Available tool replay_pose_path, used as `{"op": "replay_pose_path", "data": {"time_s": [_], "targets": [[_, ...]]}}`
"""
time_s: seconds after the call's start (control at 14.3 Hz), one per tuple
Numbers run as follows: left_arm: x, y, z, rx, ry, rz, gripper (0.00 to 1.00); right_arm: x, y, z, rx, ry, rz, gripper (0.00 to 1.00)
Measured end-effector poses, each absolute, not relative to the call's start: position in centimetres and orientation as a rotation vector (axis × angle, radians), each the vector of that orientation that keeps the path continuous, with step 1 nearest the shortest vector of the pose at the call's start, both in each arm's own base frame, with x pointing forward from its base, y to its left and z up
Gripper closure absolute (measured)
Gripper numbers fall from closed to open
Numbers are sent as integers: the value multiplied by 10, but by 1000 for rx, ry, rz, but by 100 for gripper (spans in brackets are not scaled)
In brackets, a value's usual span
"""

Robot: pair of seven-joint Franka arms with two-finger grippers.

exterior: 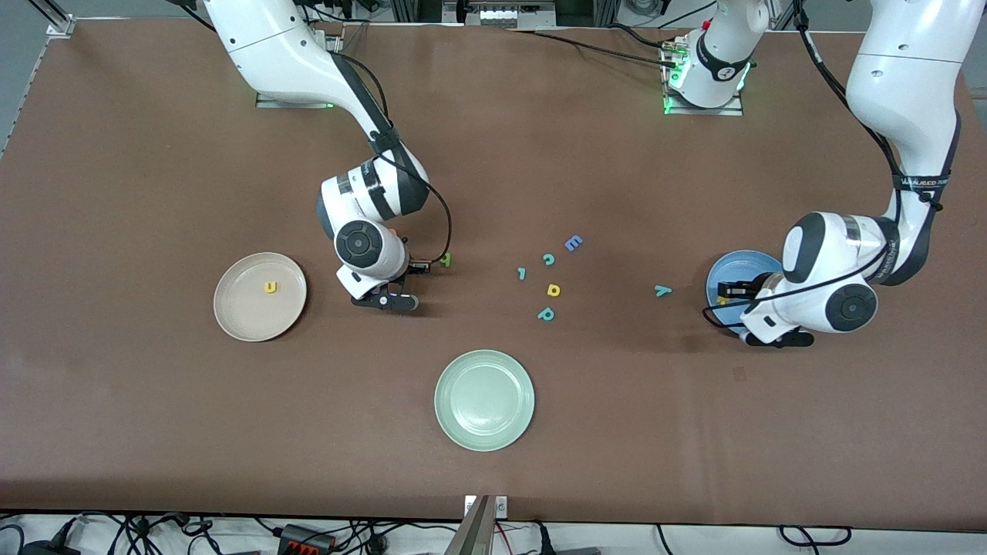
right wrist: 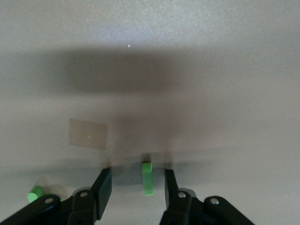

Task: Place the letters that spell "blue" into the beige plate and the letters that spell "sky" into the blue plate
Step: 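Grasp the teal y with the left gripper while the right grasps green l, then release green l on the beige plate while the left gripper carries y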

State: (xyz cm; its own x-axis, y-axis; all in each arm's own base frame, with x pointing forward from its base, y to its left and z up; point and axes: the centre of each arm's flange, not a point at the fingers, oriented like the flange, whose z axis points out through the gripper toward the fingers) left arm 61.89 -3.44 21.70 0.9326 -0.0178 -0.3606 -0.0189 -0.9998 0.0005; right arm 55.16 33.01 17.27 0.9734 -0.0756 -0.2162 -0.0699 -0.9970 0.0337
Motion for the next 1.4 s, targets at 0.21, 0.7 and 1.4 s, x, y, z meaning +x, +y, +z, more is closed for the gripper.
{"op": "replay_pose_path", "data": {"time_s": [0.21,0.7,1.4], "targets": [[616,-87,241,-3096,46,538,0,550,332,173,3097,-112,-342,64],[604,-120,202,-3123,-42,449,0,554,328,174,3096,-129,-335,91],[595,-133,171,-3164,-37,373,19,615,165,247,3000,-245,-310,91]]}}
